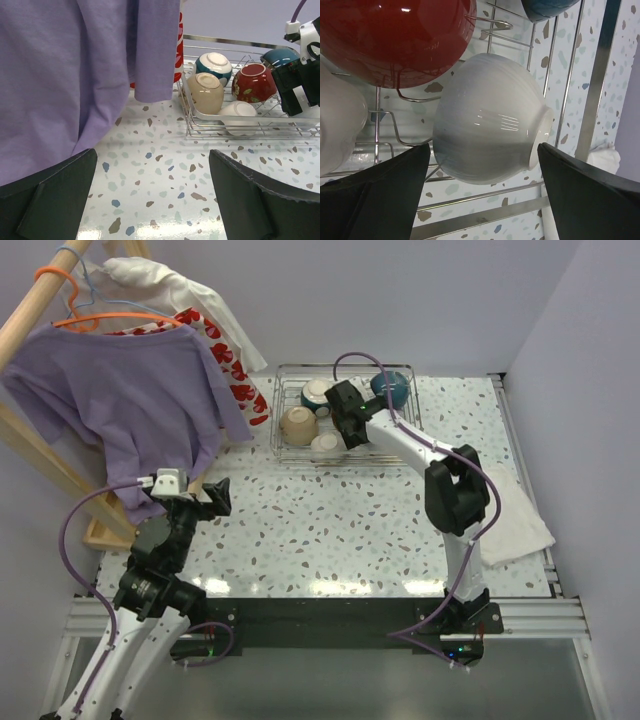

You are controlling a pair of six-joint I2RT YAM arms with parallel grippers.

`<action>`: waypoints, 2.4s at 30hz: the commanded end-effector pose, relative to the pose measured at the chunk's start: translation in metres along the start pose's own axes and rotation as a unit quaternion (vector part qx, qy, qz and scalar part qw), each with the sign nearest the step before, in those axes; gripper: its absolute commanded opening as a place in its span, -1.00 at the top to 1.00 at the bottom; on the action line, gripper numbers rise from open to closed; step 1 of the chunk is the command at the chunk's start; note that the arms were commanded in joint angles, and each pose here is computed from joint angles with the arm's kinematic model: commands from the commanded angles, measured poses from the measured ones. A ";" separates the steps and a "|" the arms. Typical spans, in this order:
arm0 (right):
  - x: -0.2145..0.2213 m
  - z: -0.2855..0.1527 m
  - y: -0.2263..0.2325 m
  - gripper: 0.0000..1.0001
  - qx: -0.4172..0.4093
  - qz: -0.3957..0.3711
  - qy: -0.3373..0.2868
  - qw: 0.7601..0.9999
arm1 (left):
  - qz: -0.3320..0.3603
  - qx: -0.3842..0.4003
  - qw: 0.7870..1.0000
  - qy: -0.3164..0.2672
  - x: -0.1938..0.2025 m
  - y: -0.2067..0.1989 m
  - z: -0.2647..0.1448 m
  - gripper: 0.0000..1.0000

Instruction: Unload the bowls from the dish rack

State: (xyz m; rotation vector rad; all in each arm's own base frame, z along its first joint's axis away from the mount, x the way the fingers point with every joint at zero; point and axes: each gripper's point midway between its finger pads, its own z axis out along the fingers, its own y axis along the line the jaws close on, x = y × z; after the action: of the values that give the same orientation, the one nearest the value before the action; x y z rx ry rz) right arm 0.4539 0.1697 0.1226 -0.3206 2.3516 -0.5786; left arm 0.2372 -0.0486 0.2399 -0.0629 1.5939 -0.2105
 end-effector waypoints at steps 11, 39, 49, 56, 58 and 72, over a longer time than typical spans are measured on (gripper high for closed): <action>0.003 0.012 -0.004 -0.89 0.030 -0.055 0.007 0.998 | -0.012 0.008 1.000 -0.026 -0.023 -0.005 -0.002 -1.00; 0.005 0.002 -0.038 -0.64 0.054 -0.024 0.020 0.998 | -0.008 0.004 1.000 -0.020 -0.021 -0.003 -0.001 -1.00; -0.004 -0.013 -0.054 -0.43 0.064 -0.010 -0.003 0.998 | -0.008 0.005 1.000 -0.021 -0.022 -0.004 -0.001 -1.00; -0.015 -0.029 -0.066 -0.31 0.066 0.000 -0.024 0.998 | -0.005 0.004 1.000 -0.019 -0.021 -0.003 -0.001 -1.00; -0.018 -0.033 -0.067 -0.27 0.057 0.004 -0.029 0.998 | -0.005 0.007 1.000 -0.020 -0.021 -0.005 -0.001 -1.00; -0.042 -0.059 -0.064 0.45 -0.032 0.070 -0.069 0.995 | -0.006 0.134 0.991 -0.003 -0.009 -0.052 0.006 -0.93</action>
State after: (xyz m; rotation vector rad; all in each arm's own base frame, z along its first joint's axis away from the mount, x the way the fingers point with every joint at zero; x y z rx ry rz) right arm 0.4457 0.1467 0.1724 -0.3053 2.3193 -0.5313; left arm 0.2394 -0.0679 0.2393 0.0225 1.6108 -0.2828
